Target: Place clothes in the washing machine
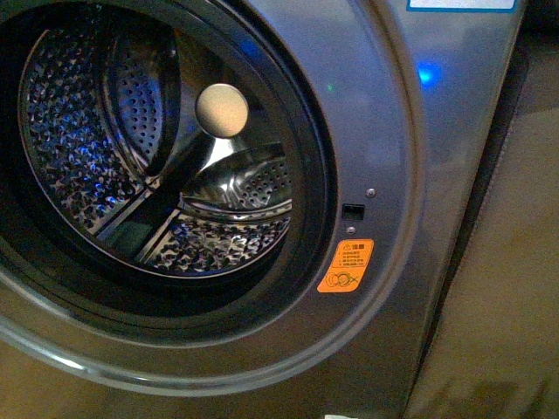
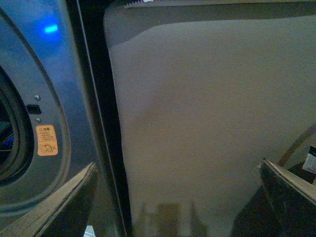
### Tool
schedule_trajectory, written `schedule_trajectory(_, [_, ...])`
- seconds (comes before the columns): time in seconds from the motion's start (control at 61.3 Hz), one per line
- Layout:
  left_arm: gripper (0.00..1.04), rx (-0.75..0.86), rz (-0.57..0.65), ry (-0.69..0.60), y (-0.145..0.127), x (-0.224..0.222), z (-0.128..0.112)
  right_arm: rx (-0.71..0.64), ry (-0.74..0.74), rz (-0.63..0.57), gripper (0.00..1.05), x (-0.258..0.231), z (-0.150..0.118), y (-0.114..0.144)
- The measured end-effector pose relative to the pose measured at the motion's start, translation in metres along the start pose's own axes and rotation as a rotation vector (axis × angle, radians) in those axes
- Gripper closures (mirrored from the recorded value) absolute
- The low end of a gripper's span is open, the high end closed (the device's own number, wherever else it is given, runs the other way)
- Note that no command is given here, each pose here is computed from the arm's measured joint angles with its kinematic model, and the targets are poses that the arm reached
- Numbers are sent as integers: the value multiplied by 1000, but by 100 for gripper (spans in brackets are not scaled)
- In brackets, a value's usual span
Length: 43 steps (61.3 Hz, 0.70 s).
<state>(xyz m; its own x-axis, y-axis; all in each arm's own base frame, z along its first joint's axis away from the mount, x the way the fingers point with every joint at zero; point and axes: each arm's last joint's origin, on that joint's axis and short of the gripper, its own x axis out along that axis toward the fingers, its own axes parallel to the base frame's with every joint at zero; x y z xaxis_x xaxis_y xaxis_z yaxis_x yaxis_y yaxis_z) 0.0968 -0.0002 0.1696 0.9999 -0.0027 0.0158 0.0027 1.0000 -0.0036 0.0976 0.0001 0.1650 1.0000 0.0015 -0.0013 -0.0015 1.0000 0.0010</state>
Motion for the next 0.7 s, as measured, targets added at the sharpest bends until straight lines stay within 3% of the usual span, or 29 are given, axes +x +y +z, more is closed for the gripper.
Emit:
schedule_trajectory(0.571, [7, 0, 0, 0, 0, 0, 0, 0, 0, 0, 7, 0, 0, 0])
schedule_trajectory(0.604, [7, 0, 0, 0, 0, 0, 0, -6, -18, 35, 7, 1, 2, -1])
schedule_trajectory(0.702, [7, 0, -1, 0, 0, 0, 0, -37, -131, 293, 7, 1, 14, -5])
